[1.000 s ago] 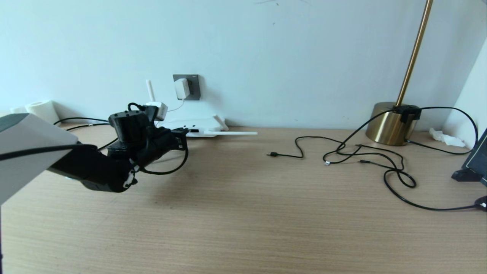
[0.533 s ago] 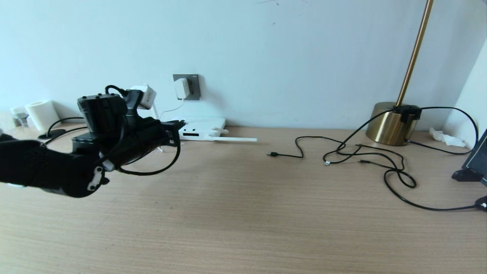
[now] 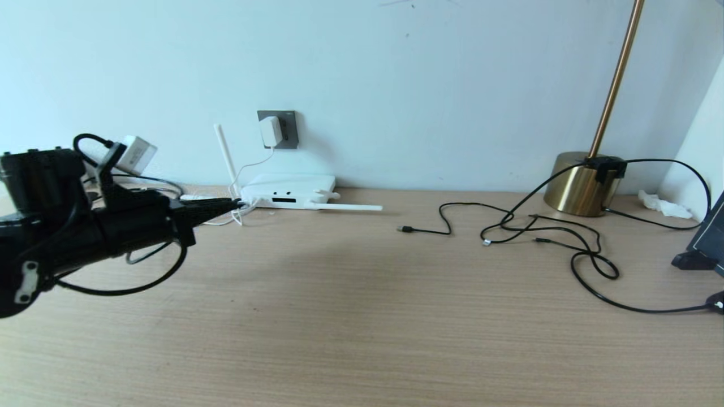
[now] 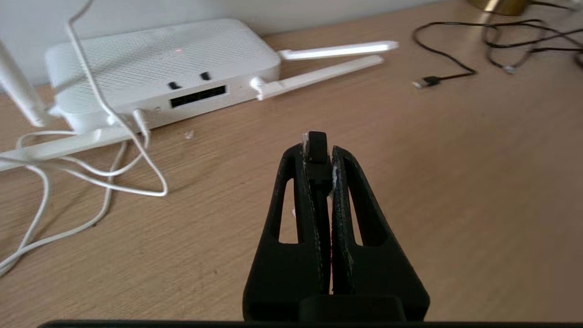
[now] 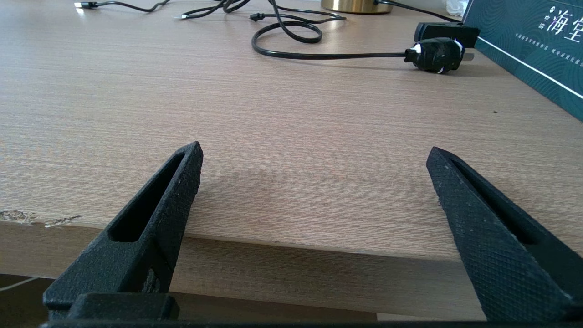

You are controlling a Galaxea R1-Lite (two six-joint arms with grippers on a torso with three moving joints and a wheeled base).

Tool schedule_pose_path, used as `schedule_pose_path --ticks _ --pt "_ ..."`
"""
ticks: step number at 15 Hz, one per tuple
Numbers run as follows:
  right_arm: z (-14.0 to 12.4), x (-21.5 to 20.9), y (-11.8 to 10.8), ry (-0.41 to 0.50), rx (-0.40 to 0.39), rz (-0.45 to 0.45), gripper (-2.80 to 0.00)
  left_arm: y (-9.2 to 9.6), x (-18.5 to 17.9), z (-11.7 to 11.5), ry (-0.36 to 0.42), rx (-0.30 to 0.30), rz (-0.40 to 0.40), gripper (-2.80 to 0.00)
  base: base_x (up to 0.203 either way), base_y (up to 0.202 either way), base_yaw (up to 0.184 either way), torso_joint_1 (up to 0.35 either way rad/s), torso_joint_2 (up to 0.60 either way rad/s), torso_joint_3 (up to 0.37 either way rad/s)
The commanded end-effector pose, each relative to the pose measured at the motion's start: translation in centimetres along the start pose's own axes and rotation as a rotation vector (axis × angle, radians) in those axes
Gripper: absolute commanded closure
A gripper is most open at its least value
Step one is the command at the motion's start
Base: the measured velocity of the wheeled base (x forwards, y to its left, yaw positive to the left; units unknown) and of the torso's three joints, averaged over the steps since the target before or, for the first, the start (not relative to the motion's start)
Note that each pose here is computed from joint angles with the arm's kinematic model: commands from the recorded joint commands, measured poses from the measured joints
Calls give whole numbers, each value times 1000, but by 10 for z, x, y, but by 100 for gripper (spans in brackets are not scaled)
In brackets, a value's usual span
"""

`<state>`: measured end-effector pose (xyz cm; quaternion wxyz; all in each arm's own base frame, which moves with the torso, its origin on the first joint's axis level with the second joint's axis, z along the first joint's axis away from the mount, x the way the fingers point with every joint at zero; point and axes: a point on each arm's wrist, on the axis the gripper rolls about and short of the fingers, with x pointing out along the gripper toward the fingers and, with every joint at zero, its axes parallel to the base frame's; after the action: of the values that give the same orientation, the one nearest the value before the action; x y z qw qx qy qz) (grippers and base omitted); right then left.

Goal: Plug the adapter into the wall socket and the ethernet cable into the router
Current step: Align cable and router interface

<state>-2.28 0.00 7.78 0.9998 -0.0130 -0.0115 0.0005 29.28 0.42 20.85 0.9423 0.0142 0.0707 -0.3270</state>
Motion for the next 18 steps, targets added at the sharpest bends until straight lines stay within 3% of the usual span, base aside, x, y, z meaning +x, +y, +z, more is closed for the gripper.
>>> schedule_pose_path --ticks 1,15,18 --pt "-3 1 0 9 0 0 -280 6 -9 -2 -8 -7 -69 0 0 0 0 0 0 0" --pt "-3 1 0 11 12 0 -280 0 -15 -6 -2 -12 -63 0 0 0 0 8 -36 -28" --pt "-3 1 0 11 11 0 -280 -1 -17 -4 -5 -85 -67 0 0 0 0 118 -411 -296"
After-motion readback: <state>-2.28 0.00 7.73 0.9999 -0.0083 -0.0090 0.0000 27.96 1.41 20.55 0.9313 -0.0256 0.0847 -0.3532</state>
